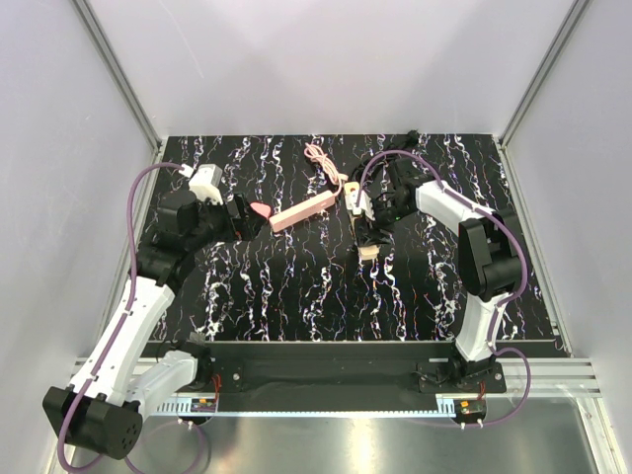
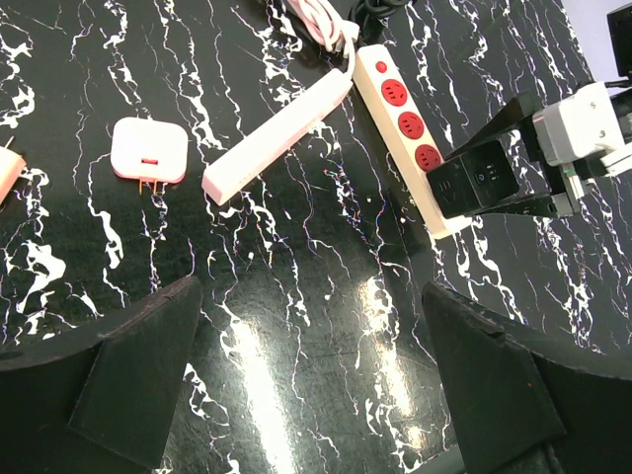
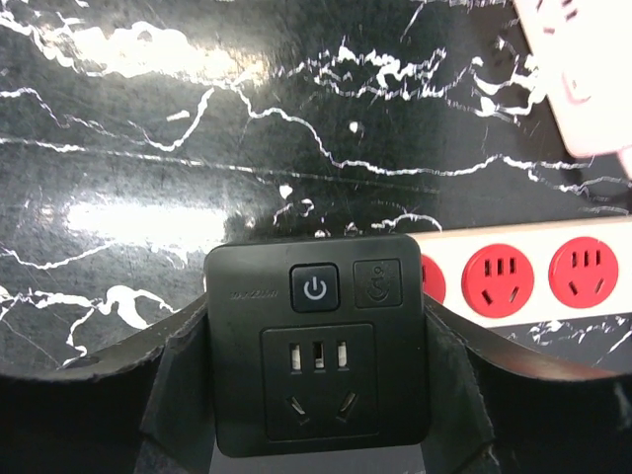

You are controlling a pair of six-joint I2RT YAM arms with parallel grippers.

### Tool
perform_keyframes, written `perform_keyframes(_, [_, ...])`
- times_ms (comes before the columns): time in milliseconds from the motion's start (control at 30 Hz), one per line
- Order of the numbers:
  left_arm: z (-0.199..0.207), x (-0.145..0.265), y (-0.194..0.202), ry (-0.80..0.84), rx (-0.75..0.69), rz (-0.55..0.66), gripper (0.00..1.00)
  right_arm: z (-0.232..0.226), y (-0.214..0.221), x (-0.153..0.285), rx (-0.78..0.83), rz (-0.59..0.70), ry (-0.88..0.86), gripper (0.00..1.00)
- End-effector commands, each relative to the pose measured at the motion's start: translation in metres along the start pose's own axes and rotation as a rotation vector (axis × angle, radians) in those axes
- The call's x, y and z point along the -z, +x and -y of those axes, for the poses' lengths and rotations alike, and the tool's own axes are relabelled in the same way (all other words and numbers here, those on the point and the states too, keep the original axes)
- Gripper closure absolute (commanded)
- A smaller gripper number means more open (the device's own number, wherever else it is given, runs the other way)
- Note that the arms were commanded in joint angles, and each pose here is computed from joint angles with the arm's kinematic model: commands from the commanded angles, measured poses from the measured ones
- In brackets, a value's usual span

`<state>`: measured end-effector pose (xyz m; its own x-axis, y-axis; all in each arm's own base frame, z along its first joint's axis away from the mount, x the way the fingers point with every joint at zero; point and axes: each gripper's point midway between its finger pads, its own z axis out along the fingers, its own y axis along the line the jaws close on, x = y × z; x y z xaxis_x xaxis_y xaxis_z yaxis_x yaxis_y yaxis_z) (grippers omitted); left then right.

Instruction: Insert the plug

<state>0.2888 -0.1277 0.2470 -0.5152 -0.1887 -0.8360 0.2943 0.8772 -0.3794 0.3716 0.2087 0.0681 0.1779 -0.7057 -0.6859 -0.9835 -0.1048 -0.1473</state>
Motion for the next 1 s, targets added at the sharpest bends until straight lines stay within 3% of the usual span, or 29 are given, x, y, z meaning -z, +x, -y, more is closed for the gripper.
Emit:
perform_keyframes(0, [0.006, 0.001, -0.012, 0.033, -0.015, 0.049, 0.01, 0.035, 0.026, 0.011, 0.069, -0.152, 0.124, 0.29])
perform_keyframes(33, [0.006, 0.001, -0.012, 0.035, -0.016, 0.05, 0.01, 0.035, 0.025, 0.012, 0.071, -0.153, 0.125, 0.22])
perform_keyframes(67, [0.007, 0.002, -0.013, 0.036, -0.017, 0.051, 0.01, 0.036, 0.024, 0.01, 0.073, -0.152, 0.123, 0.0])
perform_keyframes(967, [0.009, 0.002, -0.012, 0.046, -0.017, 0.051, 0.01, 0.035, 0.006, 0.027, 0.077, -0.153, 0.168, 0.03])
